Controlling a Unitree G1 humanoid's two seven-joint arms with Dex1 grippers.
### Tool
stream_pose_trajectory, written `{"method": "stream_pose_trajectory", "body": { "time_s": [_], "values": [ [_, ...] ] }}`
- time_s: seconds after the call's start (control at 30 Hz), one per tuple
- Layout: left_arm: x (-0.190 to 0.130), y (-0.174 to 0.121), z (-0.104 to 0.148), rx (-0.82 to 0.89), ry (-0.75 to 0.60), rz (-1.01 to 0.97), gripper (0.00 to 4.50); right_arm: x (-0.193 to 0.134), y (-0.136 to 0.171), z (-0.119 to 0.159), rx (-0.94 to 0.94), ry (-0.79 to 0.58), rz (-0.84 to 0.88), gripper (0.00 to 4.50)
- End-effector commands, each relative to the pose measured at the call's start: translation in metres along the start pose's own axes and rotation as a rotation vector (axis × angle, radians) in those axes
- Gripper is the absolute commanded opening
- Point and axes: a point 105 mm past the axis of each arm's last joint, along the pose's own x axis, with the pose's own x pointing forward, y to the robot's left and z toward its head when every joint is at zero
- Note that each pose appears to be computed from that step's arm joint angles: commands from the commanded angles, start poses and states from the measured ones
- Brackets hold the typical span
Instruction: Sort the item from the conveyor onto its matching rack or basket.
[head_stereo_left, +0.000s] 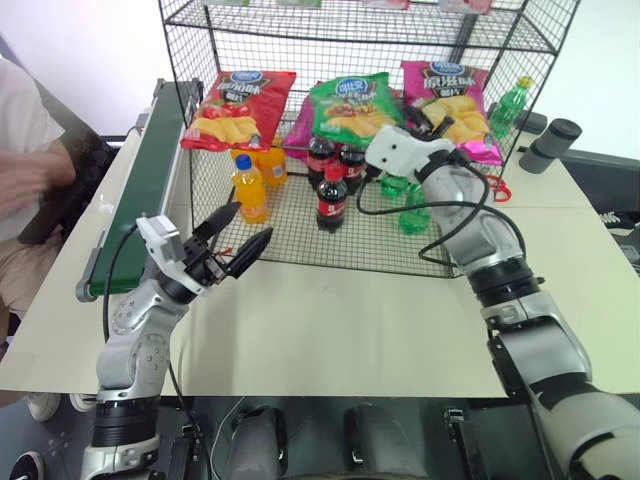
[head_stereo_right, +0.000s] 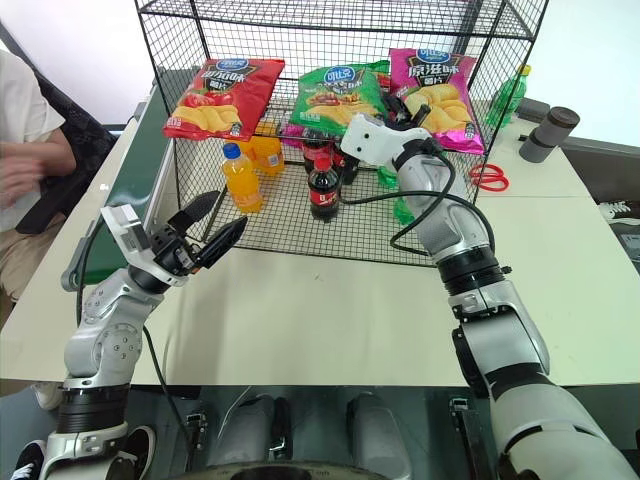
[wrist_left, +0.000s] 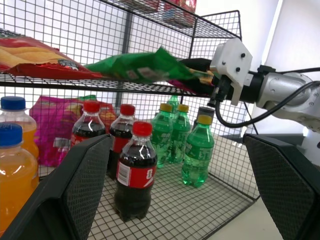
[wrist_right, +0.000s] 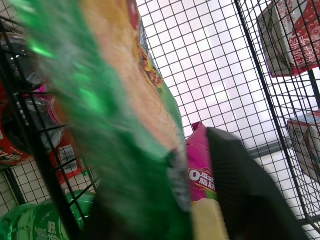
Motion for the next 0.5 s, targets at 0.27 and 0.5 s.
{"method": "stream_pose_trajectory", "body": {
  "time_s": [0.27,0.5],
  "values": [
    [0.006,-0.008,0.008,0.025,-0.039,-0.028,4.50,-0.025,-0.006,0.037,-0.044,-0.166,0.057,4.04],
    [0.006,-0.008,0.006,0.023,-0.029,-0.031,4.50,-0.052,-0.017,0.047,-0.032,-0.262,0.132,4.04]
  ]
}}
